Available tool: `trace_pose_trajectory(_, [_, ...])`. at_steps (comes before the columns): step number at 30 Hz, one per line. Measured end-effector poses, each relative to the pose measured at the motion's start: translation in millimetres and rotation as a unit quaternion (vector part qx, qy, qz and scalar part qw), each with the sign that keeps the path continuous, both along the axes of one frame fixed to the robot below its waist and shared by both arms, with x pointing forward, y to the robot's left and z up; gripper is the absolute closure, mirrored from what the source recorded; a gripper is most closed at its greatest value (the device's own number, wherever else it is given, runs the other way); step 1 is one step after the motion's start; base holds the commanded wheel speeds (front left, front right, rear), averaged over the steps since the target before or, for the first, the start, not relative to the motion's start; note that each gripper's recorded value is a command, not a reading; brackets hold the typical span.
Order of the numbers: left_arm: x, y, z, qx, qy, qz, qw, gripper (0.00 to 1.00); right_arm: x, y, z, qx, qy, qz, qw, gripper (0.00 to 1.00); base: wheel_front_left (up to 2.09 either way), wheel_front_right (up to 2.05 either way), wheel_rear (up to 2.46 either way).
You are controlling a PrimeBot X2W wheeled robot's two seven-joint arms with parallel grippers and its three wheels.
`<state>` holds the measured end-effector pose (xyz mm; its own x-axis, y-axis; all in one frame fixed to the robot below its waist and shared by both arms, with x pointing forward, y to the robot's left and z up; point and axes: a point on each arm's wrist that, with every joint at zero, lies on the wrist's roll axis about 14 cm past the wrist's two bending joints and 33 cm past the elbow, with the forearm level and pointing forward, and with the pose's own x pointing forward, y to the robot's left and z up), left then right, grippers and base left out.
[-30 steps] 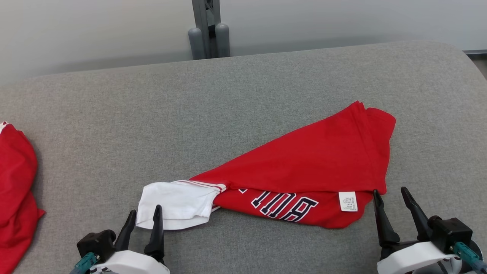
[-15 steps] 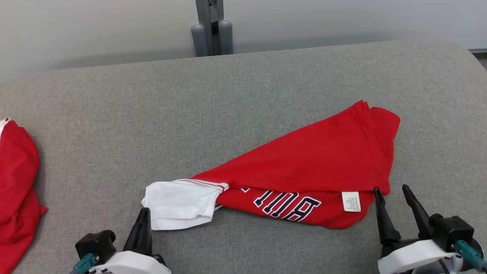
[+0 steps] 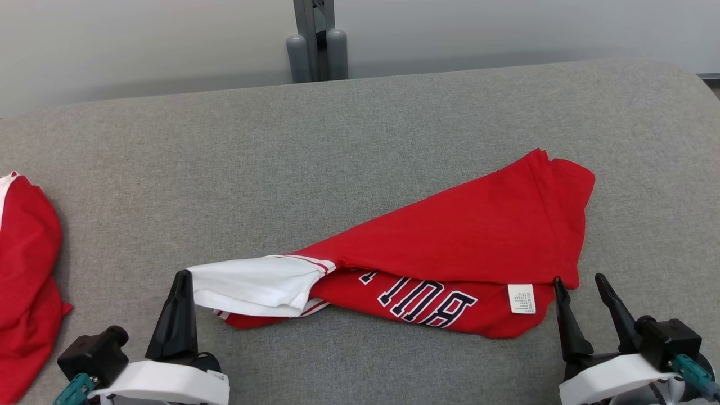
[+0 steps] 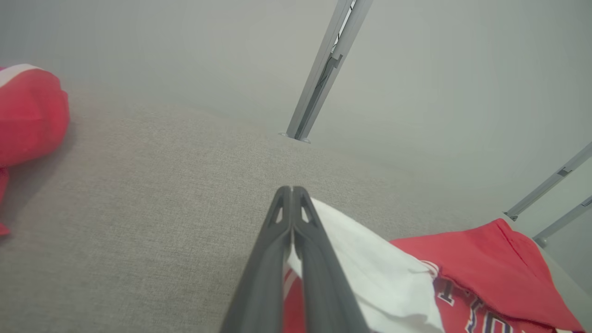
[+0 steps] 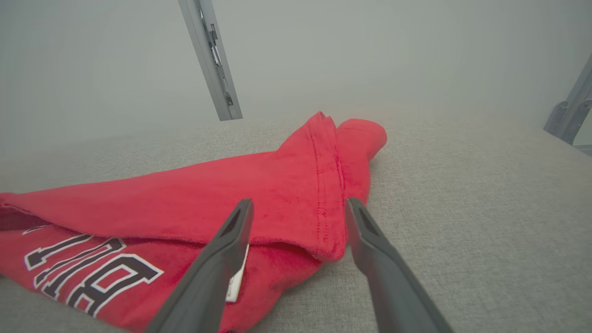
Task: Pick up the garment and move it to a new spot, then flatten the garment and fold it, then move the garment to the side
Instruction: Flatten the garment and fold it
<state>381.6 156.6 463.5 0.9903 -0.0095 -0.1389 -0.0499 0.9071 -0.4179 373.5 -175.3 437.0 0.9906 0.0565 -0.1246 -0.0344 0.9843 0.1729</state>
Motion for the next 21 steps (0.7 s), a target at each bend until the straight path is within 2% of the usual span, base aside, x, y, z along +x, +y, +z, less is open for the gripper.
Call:
trace_pose_trajectory(15, [-3,-7,-8,0.006,0.024,-0.030,0.999,1.00,1,-8,-35,0.041,0.059,-0.027,0.997,0.00,0.00,0.00,0.00])
trace_pose_trajectory(21, [-4,-7,-3,0.015,0.017,-0.032,0.999,1.00,9,1,-42,0.055,0.074,-0.018,0.996,0.00,0.00,0.00,0.00])
